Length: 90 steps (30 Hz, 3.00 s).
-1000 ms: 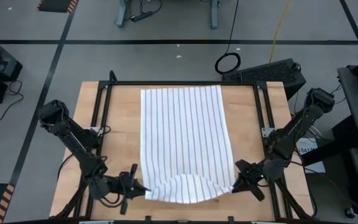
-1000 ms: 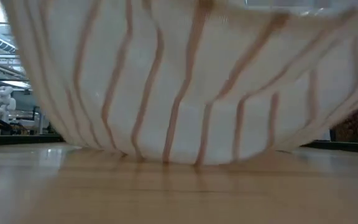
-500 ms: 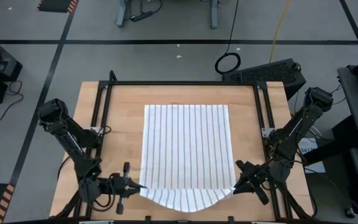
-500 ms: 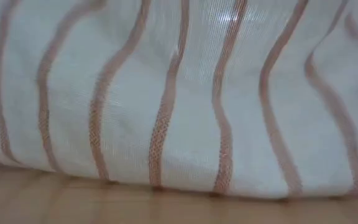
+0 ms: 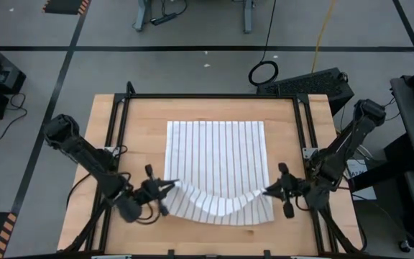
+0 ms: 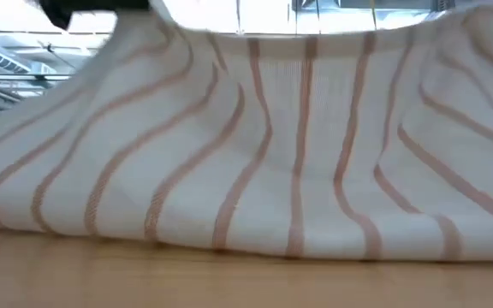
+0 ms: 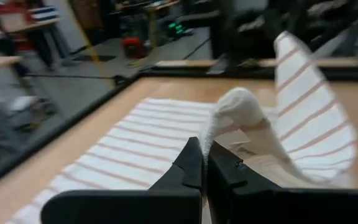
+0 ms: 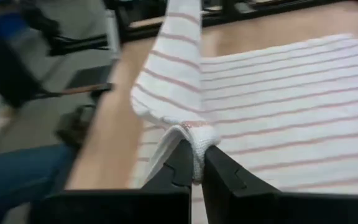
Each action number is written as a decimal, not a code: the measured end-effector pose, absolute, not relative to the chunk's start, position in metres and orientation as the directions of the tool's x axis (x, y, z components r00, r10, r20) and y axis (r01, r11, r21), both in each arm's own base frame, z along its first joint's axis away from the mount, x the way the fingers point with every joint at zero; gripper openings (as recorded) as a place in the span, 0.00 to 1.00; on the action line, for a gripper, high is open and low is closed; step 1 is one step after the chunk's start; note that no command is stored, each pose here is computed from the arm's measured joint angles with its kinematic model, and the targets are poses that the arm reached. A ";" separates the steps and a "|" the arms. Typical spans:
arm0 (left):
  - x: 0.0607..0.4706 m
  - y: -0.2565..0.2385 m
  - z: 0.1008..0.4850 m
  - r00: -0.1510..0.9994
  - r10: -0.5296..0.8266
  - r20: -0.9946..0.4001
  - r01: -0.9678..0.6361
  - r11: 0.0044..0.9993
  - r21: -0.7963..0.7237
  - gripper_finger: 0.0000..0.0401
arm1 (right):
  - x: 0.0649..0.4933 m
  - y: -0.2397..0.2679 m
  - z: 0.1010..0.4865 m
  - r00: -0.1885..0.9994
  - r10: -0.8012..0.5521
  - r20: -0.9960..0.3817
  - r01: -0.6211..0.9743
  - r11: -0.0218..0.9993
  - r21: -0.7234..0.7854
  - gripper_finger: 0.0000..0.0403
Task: Roll towel
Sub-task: Roll the white towel
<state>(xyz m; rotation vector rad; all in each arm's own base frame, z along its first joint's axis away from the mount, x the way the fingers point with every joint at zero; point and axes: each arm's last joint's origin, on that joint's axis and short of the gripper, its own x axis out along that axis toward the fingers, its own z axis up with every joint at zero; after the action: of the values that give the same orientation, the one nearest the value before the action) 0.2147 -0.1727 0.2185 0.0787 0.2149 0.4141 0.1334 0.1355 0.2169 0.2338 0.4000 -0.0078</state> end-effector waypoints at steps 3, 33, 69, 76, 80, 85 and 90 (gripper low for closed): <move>0.220 -0.159 0.213 0.858 0.465 -0.220 -0.438 0.884 0.160 0.00 | 0.130 0.121 0.220 0.917 -0.038 -0.396 0.119 0.976 0.183 0.01; 0.216 -0.094 0.184 0.584 0.737 -0.341 -0.714 0.666 0.216 0.00 | 0.146 0.067 0.186 0.666 -0.531 -0.524 0.579 0.811 -0.087 0.01; 0.204 -0.093 0.173 0.518 0.614 -0.596 -0.798 0.597 -0.078 0.00 | 0.150 0.068 0.169 0.593 -0.600 -0.536 0.737 0.673 0.062 0.01; 0.204 -0.094 0.172 0.511 0.576 -0.638 -0.828 0.529 -0.185 0.00 | 0.150 0.071 0.165 0.564 -0.502 -0.656 0.819 0.443 0.365 0.01; 0.205 -0.094 0.171 0.496 0.546 -0.676 -0.831 0.524 -0.186 0.00 | 0.150 0.070 0.165 0.566 -0.497 -0.658 0.824 0.347 0.447 0.01; 0.205 -0.095 0.169 0.473 0.481 -0.738 -0.831 0.523 -0.192 0.00 | 0.151 0.073 0.165 0.567 -0.448 -0.691 0.823 0.333 0.459 0.01; 0.205 -0.093 0.168 0.451 0.450 -0.771 -0.838 0.511 -0.192 0.00 | 0.151 0.074 0.164 0.558 -0.409 -0.722 0.829 0.325 0.455 0.01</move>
<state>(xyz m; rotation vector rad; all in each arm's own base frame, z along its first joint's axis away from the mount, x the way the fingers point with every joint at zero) 0.2051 -0.0932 0.1678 -0.6178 0.7208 0.8607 0.1506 0.0737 0.1642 0.9132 0.5385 -0.8641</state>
